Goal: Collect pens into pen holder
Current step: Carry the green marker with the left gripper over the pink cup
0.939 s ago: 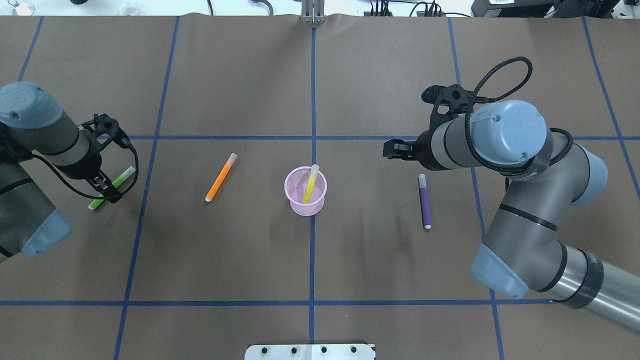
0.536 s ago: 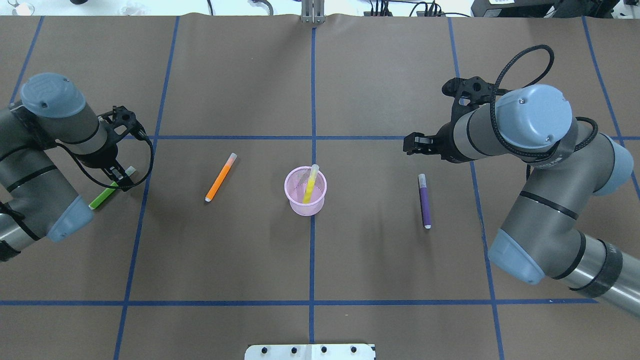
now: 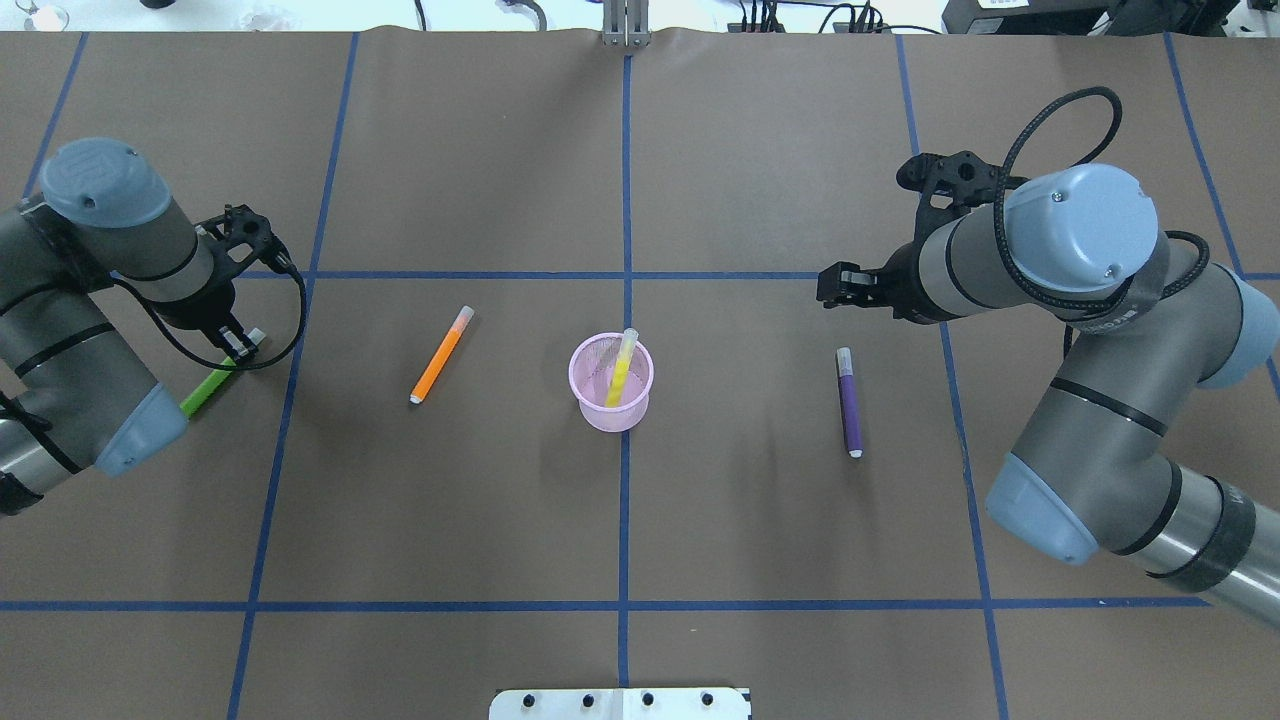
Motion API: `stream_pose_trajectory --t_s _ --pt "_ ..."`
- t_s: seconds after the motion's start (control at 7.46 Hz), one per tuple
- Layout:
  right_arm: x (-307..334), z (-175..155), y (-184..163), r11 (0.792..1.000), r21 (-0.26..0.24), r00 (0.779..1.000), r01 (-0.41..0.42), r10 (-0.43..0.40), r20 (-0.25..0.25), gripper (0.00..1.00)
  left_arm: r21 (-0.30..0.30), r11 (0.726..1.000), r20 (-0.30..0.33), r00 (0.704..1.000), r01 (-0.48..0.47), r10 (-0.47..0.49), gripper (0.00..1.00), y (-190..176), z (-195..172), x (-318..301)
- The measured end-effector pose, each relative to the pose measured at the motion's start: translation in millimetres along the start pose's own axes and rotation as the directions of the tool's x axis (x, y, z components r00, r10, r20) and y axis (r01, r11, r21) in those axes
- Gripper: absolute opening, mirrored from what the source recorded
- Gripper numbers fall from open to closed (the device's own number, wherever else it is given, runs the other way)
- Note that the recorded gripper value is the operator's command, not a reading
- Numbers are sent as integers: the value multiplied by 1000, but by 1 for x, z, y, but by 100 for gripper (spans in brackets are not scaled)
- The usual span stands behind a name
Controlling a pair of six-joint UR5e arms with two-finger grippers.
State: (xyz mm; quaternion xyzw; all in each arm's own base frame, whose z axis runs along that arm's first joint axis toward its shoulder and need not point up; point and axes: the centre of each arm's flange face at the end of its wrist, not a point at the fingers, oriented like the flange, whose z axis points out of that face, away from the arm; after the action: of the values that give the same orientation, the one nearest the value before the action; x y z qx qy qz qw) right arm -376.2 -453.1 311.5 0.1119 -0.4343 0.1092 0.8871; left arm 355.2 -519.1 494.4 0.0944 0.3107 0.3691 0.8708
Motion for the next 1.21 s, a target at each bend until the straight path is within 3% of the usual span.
stream_pose_trajectory --t_s 0.27,0.54,0.67,0.94,1.21 --pt "-3 -5 0 1000 5 1000 -3 3 10 83 4 1000 -7 1000 8 -8 0 -1 -12 2" --pt "-3 -12 -2 1000 13 1000 -2 2 19 82 28 999 -28 999 38 -37 0 -20 -54 20" --pt "1 -13 -4 1000 16 1000 -1 1 15 81 64 994 -36 996 83 -81 0 -39 -80 35" --pt "20 -14 -14 1000 25 1000 2 -2 -7 80 193 966 -41 985 174 -170 0 -81 -145 80" --pt "40 -13 -22 999 29 999 28 -27 -37 79 309 933 -69 982 186 -173 0 -113 -192 151"
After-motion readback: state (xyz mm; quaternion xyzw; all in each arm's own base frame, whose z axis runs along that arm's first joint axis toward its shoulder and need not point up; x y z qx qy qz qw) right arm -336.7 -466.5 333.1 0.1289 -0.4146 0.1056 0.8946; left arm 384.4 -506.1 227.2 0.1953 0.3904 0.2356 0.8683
